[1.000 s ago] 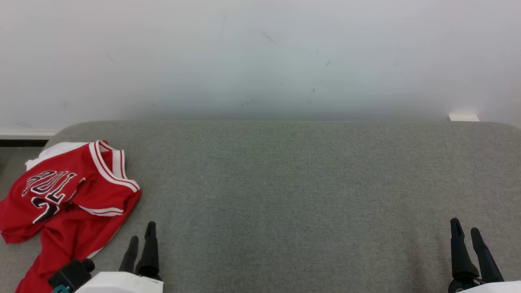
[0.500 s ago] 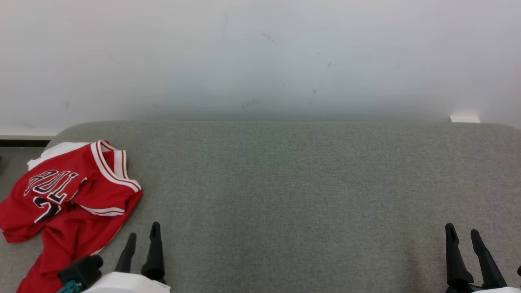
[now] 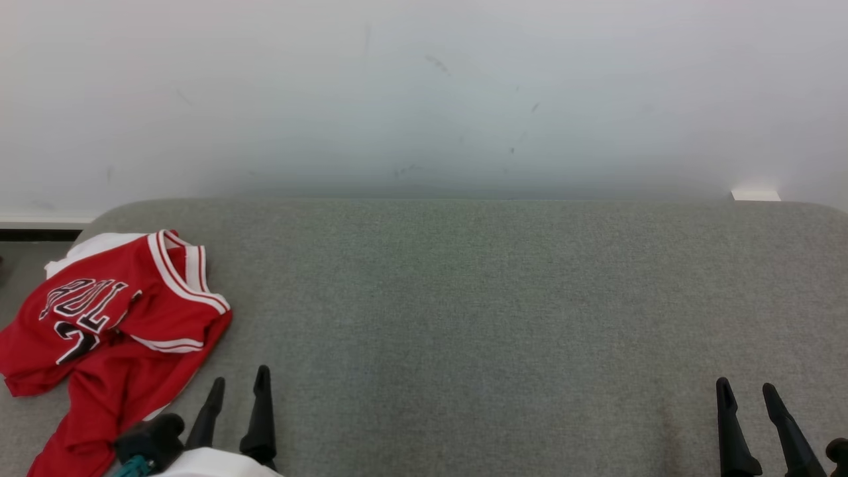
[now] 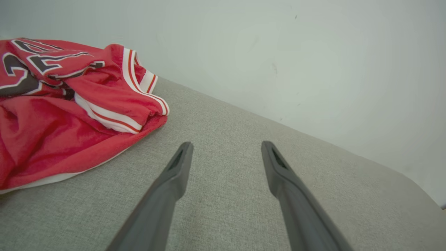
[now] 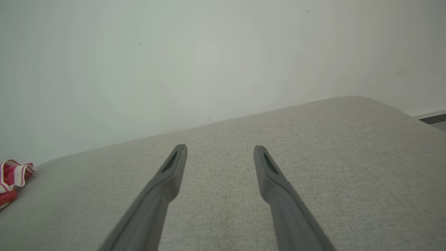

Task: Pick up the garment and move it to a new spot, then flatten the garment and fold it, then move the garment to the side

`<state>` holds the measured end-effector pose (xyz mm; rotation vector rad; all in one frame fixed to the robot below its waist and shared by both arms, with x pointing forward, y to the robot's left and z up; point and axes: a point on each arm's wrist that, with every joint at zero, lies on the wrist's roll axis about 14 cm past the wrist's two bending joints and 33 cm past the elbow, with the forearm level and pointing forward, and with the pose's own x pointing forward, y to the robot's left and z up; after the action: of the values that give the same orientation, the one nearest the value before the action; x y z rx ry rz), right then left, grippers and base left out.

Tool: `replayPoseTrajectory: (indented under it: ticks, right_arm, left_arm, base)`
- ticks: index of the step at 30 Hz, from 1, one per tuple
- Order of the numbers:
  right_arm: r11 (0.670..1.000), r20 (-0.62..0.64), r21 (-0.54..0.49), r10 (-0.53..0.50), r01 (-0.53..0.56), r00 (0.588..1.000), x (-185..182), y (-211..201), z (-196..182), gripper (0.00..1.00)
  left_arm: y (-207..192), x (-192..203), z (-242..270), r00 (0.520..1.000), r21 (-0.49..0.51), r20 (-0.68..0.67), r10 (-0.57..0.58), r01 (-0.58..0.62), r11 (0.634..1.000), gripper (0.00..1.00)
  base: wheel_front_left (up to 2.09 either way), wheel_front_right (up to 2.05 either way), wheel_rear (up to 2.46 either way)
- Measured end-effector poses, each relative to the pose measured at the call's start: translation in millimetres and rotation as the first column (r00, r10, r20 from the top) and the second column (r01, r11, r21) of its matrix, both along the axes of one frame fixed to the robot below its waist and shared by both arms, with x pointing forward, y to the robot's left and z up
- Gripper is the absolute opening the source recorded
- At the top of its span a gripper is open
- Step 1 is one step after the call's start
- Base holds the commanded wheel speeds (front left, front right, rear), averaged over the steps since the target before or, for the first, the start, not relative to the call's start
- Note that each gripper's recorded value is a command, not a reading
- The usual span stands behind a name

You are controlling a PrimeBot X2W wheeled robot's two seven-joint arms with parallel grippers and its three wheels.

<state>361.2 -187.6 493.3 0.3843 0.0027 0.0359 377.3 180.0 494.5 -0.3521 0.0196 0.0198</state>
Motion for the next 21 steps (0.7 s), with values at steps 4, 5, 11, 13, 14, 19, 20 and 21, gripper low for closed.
replayPoseTrajectory:
  ticks: [4, 5, 11, 13, 14, 19, 20, 21]
  right_arm:
    - [0.999, 0.002, -0.042, 0.005, -0.005, 1.000, -0.9, 0.5, -1.0, 1.00]
    - [0.999, 0.002, -0.050, 0.006, -0.006, 1.000, -1.1, 0.5, -1.3, 1.00]
    - [0.994, 0.003, -0.107, 0.014, -0.014, 1.000, -2.7, 1.0, -3.0, 1.00]
    - [0.992, 0.005, -0.123, 0.017, -0.017, 1.000, -3.0, 1.5, -3.3, 1.00]
    - [0.991, 0.004, -0.129, 0.019, -0.019, 1.000, -3.3, 1.8, -3.9, 1.00]
    - [0.987, 0.005, -0.159, 0.028, -0.027, 1.000, -3.3, 3.9, -5.3, 1.00]
    - [0.986, 0.006, -0.164, 0.031, -0.029, 1.000, -3.3, 4.5, -5.5, 1.00]
    - [0.986, 0.007, -0.165, 0.031, -0.030, 0.999, -3.3, 4.9, -5.6, 1.00]
  left_arm:
    - [-2.1, -0.4, 0.0, 1.000, 0.054, 0.005, -0.012, 0.012, 0.998, 1.00]
    - [-3.2, -0.6, -0.2, 1.000, 0.066, 0.007, -0.017, 0.017, 0.998, 1.00]
    - [-3.9, -2.7, -3.7, 1.000, 0.134, 0.003, -0.028, 0.027, 0.991, 1.00]
    - [-3.3, -3.5, -4.2, 1.000, 0.152, 0.003, -0.028, 0.027, 0.988, 1.00]
    - [-2.7, -3.9, -4.5, 1.000, 0.162, 0.002, -0.029, 0.028, 0.986, 1.00]
    - [-1.5, -5.6, -6.6, 0.999, 0.214, 0.000, -0.032, 0.031, 0.976, 1.00]
    - [-1.2, -6.0, -7.2, 1.000, 0.218, 0.000, -0.031, 0.030, 0.976, 1.00]
    - [-1.2, -6.3, -8.0, 1.000, 0.223, -0.001, -0.031, 0.031, 0.974, 1.00]
  base:
    - [0.00, 0.00, 0.00]
    - [0.00, 0.00, 0.00]
    - [0.00, 0.00, 0.00]
    - [0.00, 0.00, 0.00]
    - [0.00, 0.00, 0.00]
    - [0.00, 0.00, 0.00]
    - [0.00, 0.00, 0.00]
    - [0.00, 0.00, 0.00]
